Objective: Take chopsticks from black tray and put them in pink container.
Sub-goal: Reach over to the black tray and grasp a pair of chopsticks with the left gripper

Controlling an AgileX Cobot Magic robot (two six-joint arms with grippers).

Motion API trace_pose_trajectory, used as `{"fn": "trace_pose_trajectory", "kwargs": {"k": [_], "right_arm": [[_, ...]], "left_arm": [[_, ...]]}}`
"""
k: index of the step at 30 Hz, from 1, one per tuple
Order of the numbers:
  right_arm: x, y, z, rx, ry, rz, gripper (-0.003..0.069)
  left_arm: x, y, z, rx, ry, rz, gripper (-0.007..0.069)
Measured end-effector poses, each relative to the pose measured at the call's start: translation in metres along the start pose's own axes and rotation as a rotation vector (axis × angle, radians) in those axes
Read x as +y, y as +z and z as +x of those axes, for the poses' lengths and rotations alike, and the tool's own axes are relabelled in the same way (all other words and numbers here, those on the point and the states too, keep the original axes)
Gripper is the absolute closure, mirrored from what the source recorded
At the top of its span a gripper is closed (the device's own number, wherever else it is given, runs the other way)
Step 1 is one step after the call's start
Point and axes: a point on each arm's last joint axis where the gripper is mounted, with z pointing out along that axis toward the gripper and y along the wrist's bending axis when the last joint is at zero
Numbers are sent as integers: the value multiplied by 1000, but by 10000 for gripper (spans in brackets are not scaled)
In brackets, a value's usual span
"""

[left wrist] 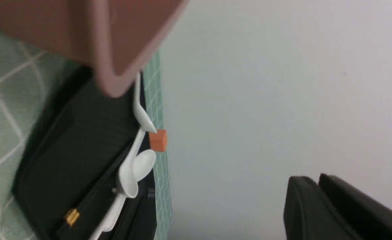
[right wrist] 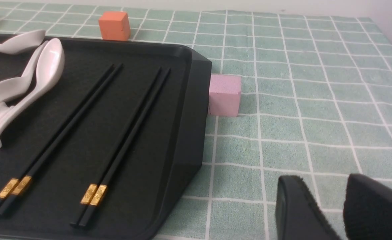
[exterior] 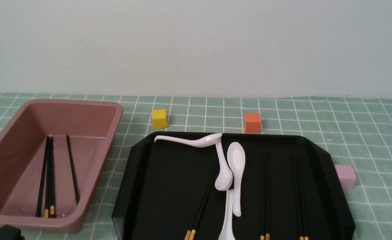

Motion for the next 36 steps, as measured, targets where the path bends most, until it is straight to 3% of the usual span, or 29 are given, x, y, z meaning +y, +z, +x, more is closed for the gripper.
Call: {"fn": "trace_pose_trajectory", "kwargs": {"k": [2, 5, 9, 12, 15, 20, 28, 36], "right_arm": [[0, 0, 0, 0, 0, 0, 419], [0, 0, 0, 0, 0, 0, 419], [0, 0, 0, 0, 0, 0, 419], [0, 0, 0, 0, 0, 0, 419], [0, 0, 0, 0, 0, 0, 419], [0, 0, 0, 0, 0, 0, 419], [0, 0, 0, 0, 0, 0, 419], [0, 0, 0, 0, 0, 0, 419]], "left_arm": [[-21, -1, 6, 65, 133, -16, 636], [-49, 3, 14, 183, 321, -98, 638], [-81, 22, 21, 445, 528, -337, 638], [-93, 49, 16, 696, 639, -614, 638], [-93, 80, 5, 808, 665, -784, 638], [-80, 116, -4, 893, 638, -876, 638], [-68, 135, 0, 953, 518, -900, 638], [-68, 145, 56, 1041, 673, -911, 632]]}}
